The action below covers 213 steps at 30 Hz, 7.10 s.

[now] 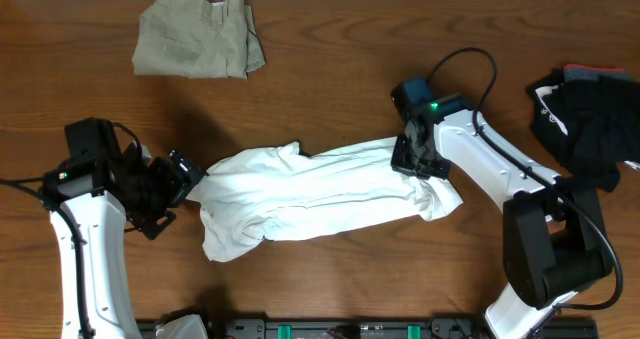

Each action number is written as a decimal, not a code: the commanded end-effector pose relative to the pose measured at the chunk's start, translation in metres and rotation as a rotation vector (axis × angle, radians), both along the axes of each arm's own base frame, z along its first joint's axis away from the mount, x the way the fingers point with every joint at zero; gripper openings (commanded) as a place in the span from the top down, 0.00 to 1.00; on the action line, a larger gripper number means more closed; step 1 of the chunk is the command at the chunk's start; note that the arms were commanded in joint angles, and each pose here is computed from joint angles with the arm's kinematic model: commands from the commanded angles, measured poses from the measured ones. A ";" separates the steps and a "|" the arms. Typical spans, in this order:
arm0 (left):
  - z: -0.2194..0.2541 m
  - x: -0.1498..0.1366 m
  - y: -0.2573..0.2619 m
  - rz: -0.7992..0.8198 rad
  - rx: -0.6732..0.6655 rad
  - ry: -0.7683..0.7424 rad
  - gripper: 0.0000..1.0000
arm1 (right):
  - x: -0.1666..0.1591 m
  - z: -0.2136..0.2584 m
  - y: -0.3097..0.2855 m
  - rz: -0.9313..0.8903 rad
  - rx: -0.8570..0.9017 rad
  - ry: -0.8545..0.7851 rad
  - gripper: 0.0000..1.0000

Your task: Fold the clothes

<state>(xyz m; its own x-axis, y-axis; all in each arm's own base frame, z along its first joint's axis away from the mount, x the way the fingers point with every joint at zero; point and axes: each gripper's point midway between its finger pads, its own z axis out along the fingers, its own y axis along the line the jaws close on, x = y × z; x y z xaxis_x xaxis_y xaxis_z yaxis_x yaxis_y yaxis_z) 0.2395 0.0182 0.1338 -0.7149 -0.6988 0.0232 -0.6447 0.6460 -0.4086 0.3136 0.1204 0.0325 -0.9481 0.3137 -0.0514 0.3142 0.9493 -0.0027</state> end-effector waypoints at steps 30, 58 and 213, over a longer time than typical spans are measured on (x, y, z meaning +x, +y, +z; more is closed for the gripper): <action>-0.001 -0.004 -0.004 -0.018 -0.012 0.012 0.02 | 0.029 0.038 0.068 0.147 0.192 -0.122 0.27; -0.002 -0.010 -0.006 -0.041 -0.015 0.028 0.02 | 0.001 0.015 0.050 0.293 0.354 0.017 0.24; -0.017 -0.021 -0.010 -0.041 -0.032 0.072 0.02 | -0.029 -0.024 -0.038 0.291 0.469 0.031 0.20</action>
<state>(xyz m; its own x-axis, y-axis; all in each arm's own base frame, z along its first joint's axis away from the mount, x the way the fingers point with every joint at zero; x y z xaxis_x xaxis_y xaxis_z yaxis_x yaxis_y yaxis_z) 0.2210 0.0112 0.1185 -0.7284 -0.6793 0.0892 -0.6558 0.6536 -0.3778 0.2893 0.0778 0.0156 -0.9976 0.0539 0.0443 0.0679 0.8981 0.4346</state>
